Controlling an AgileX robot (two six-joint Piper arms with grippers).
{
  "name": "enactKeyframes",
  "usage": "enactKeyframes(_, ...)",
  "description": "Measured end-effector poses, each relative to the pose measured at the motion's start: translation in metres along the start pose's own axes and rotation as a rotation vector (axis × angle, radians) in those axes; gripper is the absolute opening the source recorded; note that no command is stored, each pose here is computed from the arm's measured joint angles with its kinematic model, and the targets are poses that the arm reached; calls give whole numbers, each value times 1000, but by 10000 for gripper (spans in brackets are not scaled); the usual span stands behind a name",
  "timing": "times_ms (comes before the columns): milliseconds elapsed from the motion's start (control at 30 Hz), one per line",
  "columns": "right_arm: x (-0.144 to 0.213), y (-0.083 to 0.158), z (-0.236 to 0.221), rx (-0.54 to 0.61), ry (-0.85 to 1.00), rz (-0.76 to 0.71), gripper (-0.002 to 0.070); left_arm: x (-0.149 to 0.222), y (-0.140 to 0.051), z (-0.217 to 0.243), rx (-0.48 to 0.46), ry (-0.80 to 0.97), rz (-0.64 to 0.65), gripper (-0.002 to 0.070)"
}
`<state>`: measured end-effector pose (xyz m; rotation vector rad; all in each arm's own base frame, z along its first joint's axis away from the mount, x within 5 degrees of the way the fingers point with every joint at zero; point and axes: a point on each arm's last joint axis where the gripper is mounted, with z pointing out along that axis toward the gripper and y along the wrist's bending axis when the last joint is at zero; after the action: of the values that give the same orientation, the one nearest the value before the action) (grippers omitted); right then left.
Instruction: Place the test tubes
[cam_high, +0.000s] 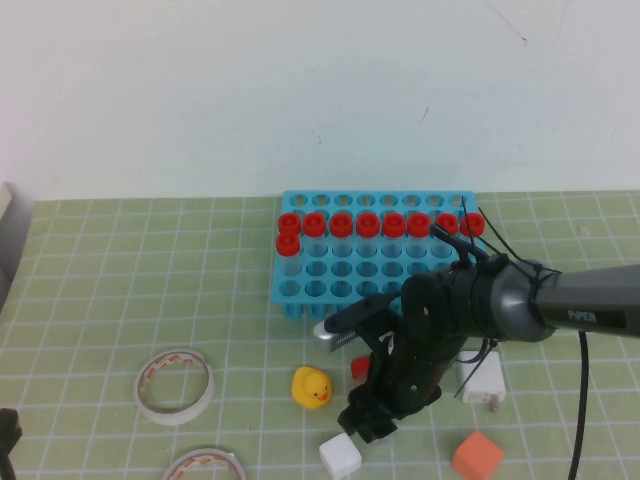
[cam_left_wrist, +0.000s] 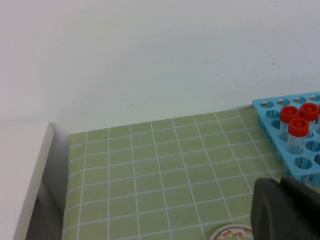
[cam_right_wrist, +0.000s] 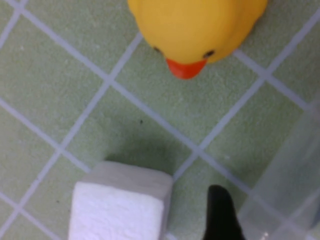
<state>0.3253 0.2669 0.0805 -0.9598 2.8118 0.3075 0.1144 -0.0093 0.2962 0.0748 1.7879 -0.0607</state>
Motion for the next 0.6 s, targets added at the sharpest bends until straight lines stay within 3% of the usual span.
enactKeyframes(267, 0, 0, 0, 5, 1, -5, 237, 0, 0, 0, 0, 0, 0, -1)
enactKeyframes(600, 0, 0, -3, 2, 9, -6, 235, 0, 0, 0, 0, 0, -2, -1)
